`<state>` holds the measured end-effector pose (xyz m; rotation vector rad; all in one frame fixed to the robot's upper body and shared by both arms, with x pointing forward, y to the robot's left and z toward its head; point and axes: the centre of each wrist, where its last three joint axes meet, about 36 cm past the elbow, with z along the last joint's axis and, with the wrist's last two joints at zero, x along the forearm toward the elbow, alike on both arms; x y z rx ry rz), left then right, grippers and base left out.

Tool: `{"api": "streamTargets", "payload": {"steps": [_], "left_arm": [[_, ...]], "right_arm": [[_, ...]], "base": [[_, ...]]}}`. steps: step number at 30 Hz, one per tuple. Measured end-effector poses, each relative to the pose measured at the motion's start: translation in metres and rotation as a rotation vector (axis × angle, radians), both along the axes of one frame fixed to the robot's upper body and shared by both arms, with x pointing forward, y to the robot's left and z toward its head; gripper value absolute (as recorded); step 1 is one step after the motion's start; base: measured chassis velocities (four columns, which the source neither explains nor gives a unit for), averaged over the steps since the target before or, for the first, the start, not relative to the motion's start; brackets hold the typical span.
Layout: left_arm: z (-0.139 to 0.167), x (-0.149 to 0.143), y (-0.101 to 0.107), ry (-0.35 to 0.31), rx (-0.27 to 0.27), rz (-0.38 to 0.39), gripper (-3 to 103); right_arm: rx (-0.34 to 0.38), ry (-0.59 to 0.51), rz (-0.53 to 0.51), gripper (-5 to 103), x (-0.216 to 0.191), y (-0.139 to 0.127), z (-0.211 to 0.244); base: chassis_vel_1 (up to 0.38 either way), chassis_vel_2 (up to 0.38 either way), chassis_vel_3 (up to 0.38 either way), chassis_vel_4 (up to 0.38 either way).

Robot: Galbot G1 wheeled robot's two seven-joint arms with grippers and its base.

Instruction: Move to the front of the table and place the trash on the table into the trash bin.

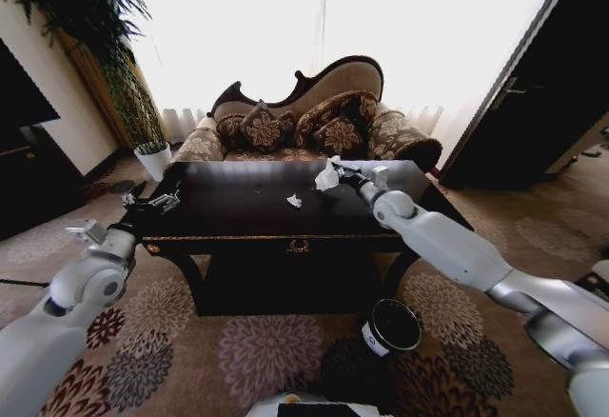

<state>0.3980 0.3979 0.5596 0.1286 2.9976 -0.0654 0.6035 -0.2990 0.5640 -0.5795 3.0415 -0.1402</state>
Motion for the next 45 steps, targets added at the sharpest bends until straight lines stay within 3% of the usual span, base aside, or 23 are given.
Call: {"api": "streamTargets", "payload": {"steps": [11,16,26,38,45], "left_arm": [[0.000,0.000,0.000,0.000,0.000,0.000,100],[0.000,0.000,0.000,0.000,0.000,0.000,100],[0.000,0.000,0.000,0.000,0.000,0.000,100],[0.000,0.000,0.000,0.000,0.000,0.000,100],[0.000,0.000,0.000,0.000,0.000,0.000,100]], "right_arm": [[0.026,-0.014,-0.054,0,-0.057,-0.053,0.009],[0.076,-0.026,-0.075,0,-0.107,-0.073,0.015],[0.144,-0.056,-0.164,0,-0.161,-0.105,0.026],[0.204,-0.040,-0.242,0,-0.214,-0.110,-0.002],[0.228,-0.055,-0.319,0,-0.267,-0.120,-0.029]], "base": [[0.000,0.000,0.000,0.000],[0.000,0.000,0.000,0.000],[0.000,0.000,0.000,0.000],[0.000,0.000,0.000,0.000],[0.000,0.000,0.000,0.000]]}}
